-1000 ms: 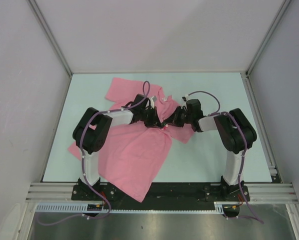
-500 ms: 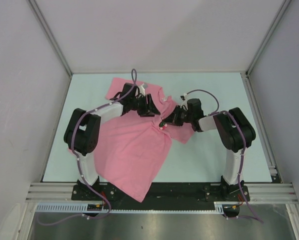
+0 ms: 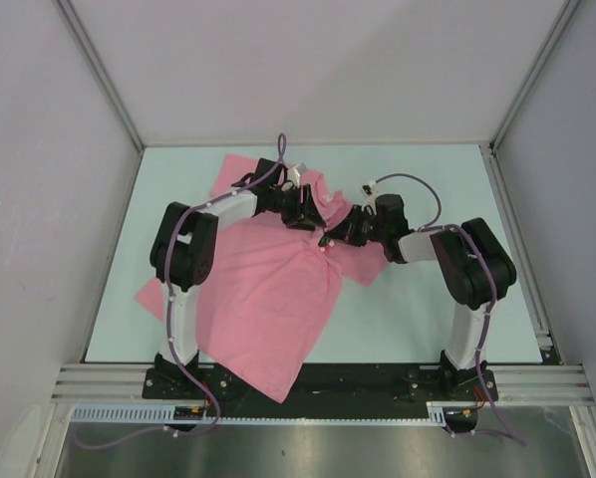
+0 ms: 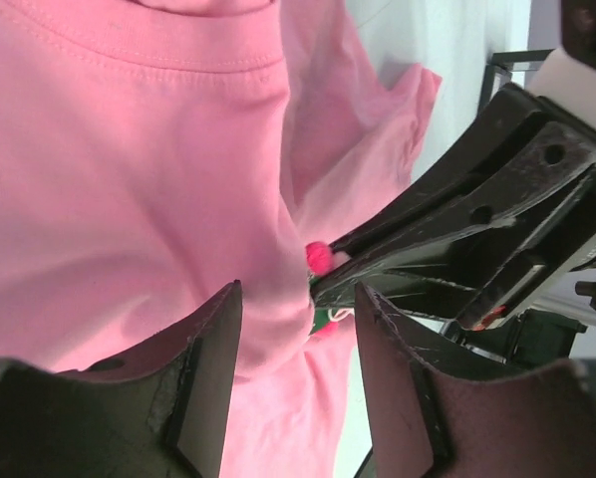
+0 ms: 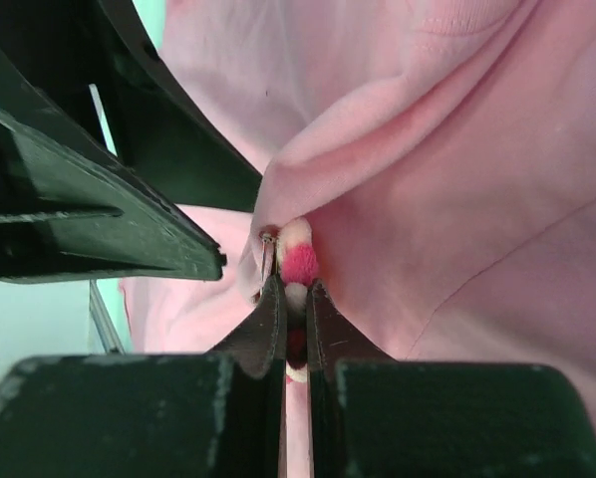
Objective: Remove the brooch from the garment
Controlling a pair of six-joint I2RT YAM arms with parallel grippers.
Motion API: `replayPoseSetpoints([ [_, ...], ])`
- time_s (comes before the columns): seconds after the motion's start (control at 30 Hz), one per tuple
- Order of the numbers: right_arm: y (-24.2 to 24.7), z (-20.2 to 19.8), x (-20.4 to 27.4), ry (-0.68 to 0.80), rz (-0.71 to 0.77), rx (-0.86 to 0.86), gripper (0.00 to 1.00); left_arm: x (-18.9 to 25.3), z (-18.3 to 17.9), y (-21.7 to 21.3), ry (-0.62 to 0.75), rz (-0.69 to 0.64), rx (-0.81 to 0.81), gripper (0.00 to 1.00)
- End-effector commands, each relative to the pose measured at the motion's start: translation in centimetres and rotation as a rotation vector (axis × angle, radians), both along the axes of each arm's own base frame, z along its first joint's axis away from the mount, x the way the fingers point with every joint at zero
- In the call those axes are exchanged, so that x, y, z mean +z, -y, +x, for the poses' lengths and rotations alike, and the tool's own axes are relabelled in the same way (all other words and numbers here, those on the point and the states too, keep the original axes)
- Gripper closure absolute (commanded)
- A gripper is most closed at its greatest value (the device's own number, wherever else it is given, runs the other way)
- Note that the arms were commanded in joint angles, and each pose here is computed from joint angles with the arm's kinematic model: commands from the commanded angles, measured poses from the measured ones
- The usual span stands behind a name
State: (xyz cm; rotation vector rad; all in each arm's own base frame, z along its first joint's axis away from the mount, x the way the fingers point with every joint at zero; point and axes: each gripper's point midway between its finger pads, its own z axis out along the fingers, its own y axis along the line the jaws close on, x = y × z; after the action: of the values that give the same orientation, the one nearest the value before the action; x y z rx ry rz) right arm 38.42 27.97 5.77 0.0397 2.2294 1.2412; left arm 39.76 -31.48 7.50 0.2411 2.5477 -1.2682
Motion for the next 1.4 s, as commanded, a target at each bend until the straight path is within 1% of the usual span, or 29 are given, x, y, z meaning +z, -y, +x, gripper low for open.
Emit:
replayPoseSetpoints([
  [0.0,1.1,1.6,3.1,0.098,-0.015,-0.102,1.00,2.2,0.2,1.1,0.051,-0.064,-0.044,0.46],
  [0.1,2.1,1.6,2.7,0.079,-0.031,-0.169,1.00,1.9,-0.1,1.3,0.047,-0.080,-0.050,0.46],
  [0.3,3.0,1.4,2.5,0.089,-0.033,-0.233,1.00,1.7,-0.5,2.3,0.022,-0.129,-0.070,0.46],
  [0.53,3.1,1.6,3.9,0.150,0.012,-0.248,1.00,1.0,-1.1,2.9,-0.014,-0.163,-0.098,0.50],
  [0.77,2.7,1.7,4.8,0.172,0.066,-0.250,1.00,0.4,-1.5,2.7,-0.027,-0.154,-0.091,0.50],
  [0.87,2.8,1.5,4.3,0.154,0.053,-0.246,1.00,1.0,-1.3,2.4,-0.004,-0.138,-0.068,0.54],
  [0.93,2.9,1.4,4.2,0.155,0.049,-0.246,1.00,1.2,-1.4,2.2,-0.012,-0.140,-0.058,0.57],
  [0.97,2.9,1.3,4.2,0.155,0.054,-0.242,1.00,1.4,-1.2,2.3,-0.001,-0.155,-0.059,0.58],
  [1.03,2.8,1.3,4.2,0.159,0.067,-0.238,1.00,1.3,-1.7,2.4,-0.036,-0.186,-0.053,0.60],
  [1.07,2.7,1.3,4.2,0.153,0.077,-0.237,1.00,1.5,-1.4,2.5,-0.021,-0.201,-0.052,0.60],
  [1.2,2.5,1.3,4.1,0.150,0.099,-0.227,1.00,1.5,-2.1,2.6,-0.078,-0.272,-0.054,0.60],
  [1.27,2.3,1.2,3.8,0.138,0.104,-0.221,1.00,1.4,-1.9,2.6,-0.073,-0.281,-0.055,0.60],
  [1.37,2.0,1.1,3.7,0.133,0.126,-0.205,1.00,1.4,-2.1,2.7,-0.079,-0.299,-0.060,0.63],
])
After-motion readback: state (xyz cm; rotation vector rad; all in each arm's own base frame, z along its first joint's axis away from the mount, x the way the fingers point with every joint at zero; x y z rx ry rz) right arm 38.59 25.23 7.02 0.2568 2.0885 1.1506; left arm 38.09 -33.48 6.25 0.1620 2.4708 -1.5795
